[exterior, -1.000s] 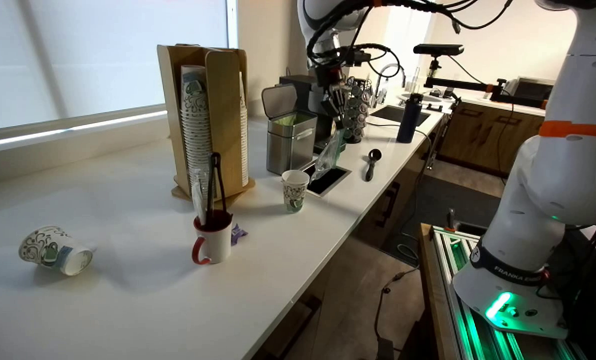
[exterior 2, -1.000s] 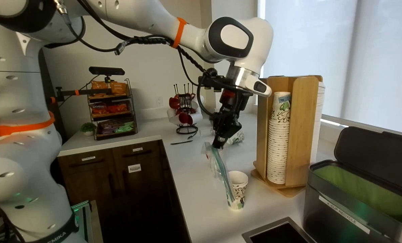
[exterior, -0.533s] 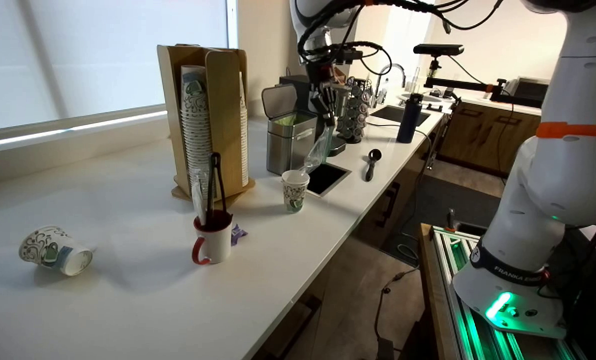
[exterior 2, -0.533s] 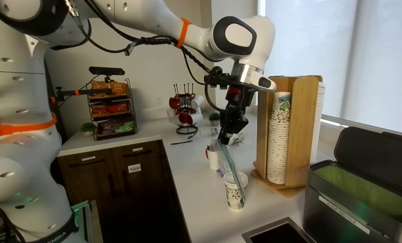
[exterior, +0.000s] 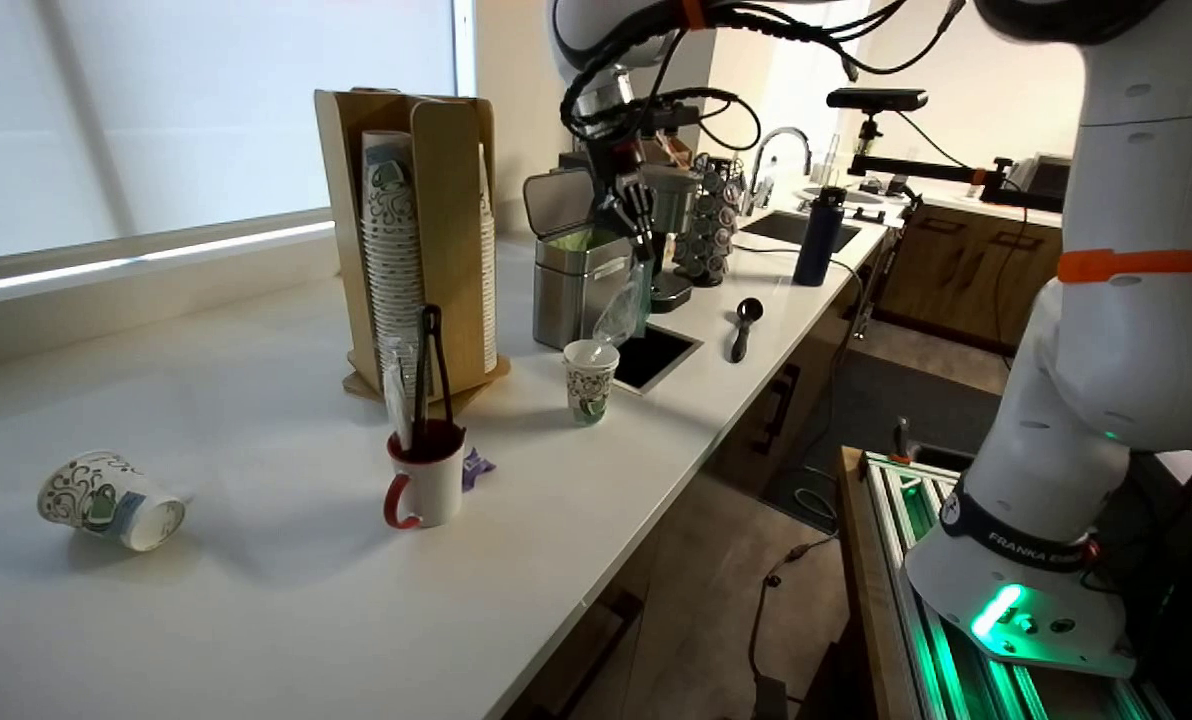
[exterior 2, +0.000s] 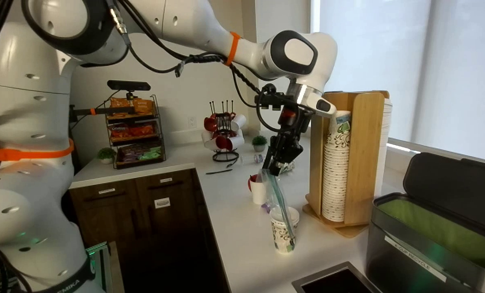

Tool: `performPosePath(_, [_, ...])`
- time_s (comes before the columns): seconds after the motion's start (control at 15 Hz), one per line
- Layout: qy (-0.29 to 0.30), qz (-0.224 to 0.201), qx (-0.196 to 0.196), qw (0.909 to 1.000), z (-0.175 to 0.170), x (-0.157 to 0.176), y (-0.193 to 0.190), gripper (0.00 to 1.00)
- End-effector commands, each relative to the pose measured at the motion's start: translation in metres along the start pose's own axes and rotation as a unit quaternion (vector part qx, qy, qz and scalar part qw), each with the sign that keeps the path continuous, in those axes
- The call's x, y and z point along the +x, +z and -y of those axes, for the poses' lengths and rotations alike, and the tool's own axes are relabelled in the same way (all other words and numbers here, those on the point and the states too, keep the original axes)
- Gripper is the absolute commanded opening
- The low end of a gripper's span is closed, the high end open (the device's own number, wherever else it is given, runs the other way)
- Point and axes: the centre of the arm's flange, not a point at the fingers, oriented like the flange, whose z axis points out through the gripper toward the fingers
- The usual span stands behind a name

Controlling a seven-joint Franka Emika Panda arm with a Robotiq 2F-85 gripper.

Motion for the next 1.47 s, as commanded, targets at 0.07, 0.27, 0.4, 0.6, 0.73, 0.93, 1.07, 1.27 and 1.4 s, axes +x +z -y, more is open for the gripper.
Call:
performPosePath(0.07, [0.029,0.027,-0.023,0.999,0.015,0.034,0.004,0.01])
performPosePath(0.27, [0.047,0.027,-0.041,0.9977,0.025,0.05,0.014,0.01])
performPosePath(0.4, [0.057,0.028,-0.05,0.9968,0.03,0.056,0.02,0.01])
performPosePath(0.6, [0.063,0.021,-0.061,0.9959,0.036,0.06,0.026,0.01])
performPosePath(0.73, [0.061,0.014,-0.063,0.996,0.039,0.058,0.029,0.01])
performPosePath(0.93, [0.054,-0.003,-0.058,0.9969,0.044,0.057,0.028,0.01])
performPosePath(1.07, [0.05,-0.014,-0.055,0.9972,0.047,0.057,0.026,0.01])
performPosePath(1.27, [0.036,-0.014,-0.034,0.9987,0.049,0.056,0.026,0.01])
performPosePath(1.4, [0.018,-0.007,-0.016,0.9997,0.053,0.048,0.027,0.01])
